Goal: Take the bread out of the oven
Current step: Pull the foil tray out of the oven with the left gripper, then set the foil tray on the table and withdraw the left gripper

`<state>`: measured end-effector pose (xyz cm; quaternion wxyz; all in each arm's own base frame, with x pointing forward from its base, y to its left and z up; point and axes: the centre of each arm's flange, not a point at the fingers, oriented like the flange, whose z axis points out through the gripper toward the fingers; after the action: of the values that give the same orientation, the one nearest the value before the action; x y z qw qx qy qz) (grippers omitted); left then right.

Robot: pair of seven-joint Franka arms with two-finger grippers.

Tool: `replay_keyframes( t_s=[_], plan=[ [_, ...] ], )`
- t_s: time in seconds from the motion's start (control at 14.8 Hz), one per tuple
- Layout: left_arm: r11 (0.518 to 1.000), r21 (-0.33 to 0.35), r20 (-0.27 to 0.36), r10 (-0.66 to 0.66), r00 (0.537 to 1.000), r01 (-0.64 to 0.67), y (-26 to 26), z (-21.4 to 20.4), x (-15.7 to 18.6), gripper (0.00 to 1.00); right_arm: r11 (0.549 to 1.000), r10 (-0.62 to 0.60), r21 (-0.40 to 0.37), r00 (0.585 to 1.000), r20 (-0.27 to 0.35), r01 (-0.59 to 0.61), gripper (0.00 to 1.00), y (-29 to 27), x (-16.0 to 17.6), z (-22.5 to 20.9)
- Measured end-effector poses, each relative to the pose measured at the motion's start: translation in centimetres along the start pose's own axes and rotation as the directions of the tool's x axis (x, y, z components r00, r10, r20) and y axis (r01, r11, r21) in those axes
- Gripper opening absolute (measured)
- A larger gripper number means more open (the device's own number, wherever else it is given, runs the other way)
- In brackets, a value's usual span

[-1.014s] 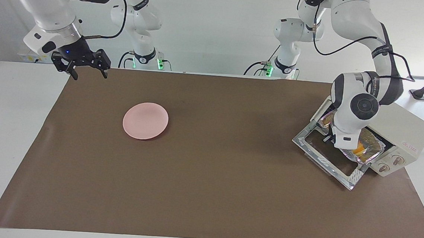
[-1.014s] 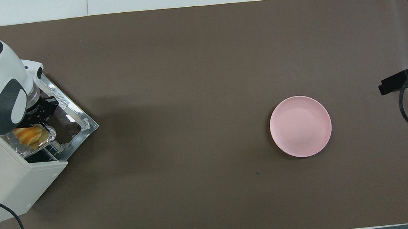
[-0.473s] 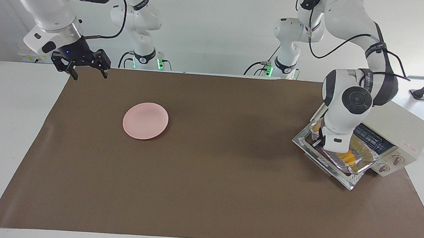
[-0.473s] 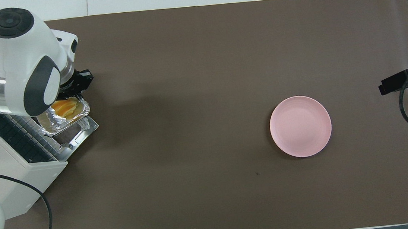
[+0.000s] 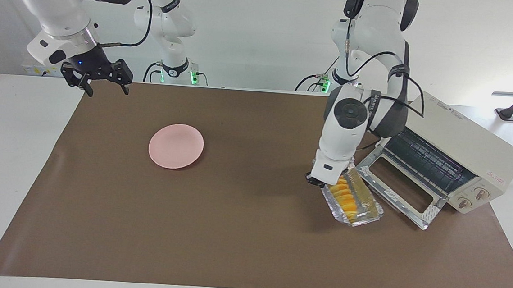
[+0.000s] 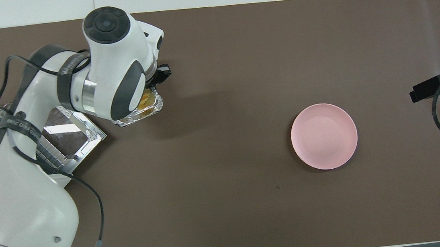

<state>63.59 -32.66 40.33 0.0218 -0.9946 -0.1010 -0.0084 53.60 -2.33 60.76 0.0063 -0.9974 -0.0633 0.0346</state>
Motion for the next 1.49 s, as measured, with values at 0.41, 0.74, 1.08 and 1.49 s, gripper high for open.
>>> replay_keyframes(
  t_s=[0.41, 0.74, 1.08, 1.49],
  plan=[
    [0.977, -0.016, -0.011, 0.215, 0.977, -0.215, 15.2, 4.7, -8.7, 0.02, 1.000, 0.000, 0.000, 1.000, 0.000, 0.000, 1.00, 0.0, 0.0, 0.0],
    [0.964, -0.022, -0.027, 0.265, 0.964, -0.265, 18.9, 4.0, -13.2, 0.02, 1.000, 0.001, 0.000, 1.000, 0.000, -0.001, 1.00, 0.1, 0.0, 0.0],
    [0.978, -0.037, -0.043, 0.202, 0.978, -0.204, 18.9, 3.6, -12.9, 0.02, 1.000, 0.001, 0.000, 1.000, 0.000, -0.001, 1.00, 0.1, 0.0, 0.0],
    [0.979, -0.049, -0.053, 0.197, 0.979, -0.199, 19.2, 4.5, -12.7, 0.02, 1.000, 0.001, 0.000, 1.000, 0.000, -0.001, 1.00, 0.1, 0.0, 0.0]
  ],
)
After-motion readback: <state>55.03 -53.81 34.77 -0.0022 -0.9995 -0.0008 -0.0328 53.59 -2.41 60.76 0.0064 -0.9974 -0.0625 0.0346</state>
